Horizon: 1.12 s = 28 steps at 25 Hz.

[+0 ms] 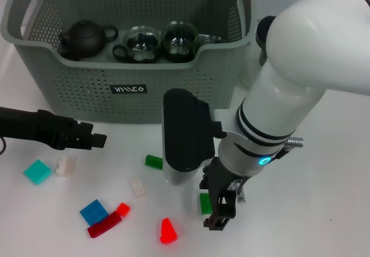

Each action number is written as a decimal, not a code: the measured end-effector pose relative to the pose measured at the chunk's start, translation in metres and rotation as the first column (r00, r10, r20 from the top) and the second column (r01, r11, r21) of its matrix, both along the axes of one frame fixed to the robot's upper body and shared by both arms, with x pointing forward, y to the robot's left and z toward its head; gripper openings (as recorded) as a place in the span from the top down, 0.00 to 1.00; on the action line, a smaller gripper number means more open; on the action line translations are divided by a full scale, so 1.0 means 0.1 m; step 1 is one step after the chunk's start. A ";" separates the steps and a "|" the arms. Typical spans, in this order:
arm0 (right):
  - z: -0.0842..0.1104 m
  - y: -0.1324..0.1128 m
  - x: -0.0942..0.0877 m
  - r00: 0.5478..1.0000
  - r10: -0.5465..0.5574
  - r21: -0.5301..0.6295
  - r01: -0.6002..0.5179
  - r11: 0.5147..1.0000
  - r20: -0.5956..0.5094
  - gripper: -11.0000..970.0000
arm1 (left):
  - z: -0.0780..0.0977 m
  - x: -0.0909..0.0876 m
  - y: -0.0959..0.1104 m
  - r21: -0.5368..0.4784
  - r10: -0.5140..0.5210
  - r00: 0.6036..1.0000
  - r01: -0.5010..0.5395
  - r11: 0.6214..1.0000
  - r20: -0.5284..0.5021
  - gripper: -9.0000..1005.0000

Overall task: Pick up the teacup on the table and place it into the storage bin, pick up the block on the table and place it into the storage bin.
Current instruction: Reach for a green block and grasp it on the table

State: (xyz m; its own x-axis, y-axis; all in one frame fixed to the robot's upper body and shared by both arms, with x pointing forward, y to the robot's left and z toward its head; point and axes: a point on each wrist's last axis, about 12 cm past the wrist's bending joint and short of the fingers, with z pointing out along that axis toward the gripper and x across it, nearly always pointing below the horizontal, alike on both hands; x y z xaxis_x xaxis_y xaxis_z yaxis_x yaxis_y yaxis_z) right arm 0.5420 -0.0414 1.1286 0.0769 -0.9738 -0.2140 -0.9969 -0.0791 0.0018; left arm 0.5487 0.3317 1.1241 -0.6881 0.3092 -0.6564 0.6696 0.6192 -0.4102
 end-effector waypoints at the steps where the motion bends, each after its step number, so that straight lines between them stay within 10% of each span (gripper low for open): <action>1: -0.01 0.00 0.01 1.000 -0.006 0.000 0.006 1.000 -0.001 0.21 | 0.00 0.00 0.00 0.000 0.000 1.000 0.000 1.000 0.000 0.43; 28: -0.16 -0.05 0.07 0.999 -0.046 0.000 0.046 0.999 0.008 0.29 | -0.01 0.01 0.00 0.003 0.010 1.000 -0.010 1.000 0.003 0.43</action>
